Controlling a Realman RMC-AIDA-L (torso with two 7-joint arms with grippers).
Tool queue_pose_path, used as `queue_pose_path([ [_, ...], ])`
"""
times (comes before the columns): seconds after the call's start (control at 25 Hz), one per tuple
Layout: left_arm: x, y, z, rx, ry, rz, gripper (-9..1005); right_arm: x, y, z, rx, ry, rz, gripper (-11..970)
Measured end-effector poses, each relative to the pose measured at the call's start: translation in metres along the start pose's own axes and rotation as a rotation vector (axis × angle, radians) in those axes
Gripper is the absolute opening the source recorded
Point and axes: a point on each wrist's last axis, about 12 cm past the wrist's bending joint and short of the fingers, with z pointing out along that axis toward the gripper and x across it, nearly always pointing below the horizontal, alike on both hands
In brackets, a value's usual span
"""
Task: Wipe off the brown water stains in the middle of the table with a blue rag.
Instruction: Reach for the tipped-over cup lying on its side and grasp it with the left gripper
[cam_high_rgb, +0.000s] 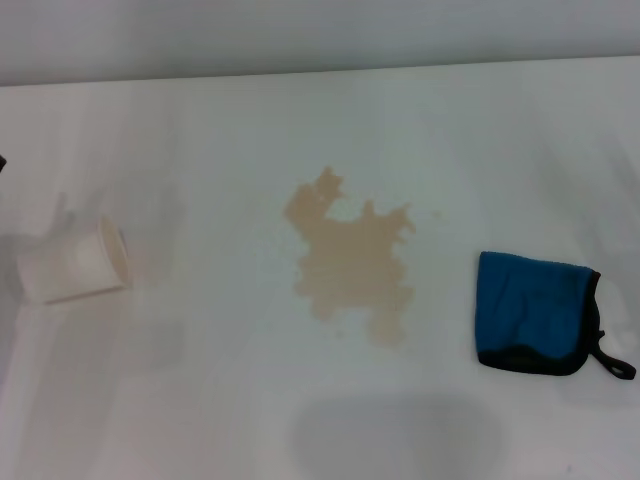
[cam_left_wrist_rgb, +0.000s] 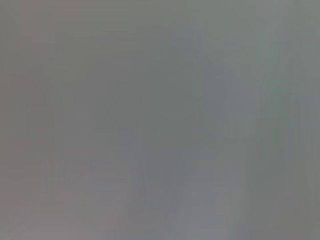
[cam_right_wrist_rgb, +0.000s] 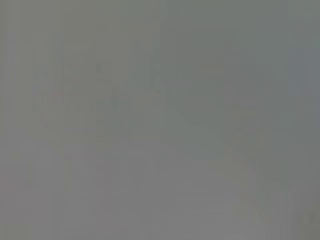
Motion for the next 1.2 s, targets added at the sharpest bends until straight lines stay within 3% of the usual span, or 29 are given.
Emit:
queue_pose_path([
  [0.44,0.0,0.001,-0.004,-0.001,-0.005,0.001,888,0.0,0.0,0.0,0.0,0.0,0.0,872],
  [0.8,0.002,-0.001,-0.004,0.079,0.035,-0.011,889,0.001,-0.001,-0.003,0.005,0.005,-0.001,872],
  [1.2,-0.011,0.021,0.003,0.177,0.083,-0.058,888,0.001,-0.002,-0.001,0.005,0.009,-0.005,872],
])
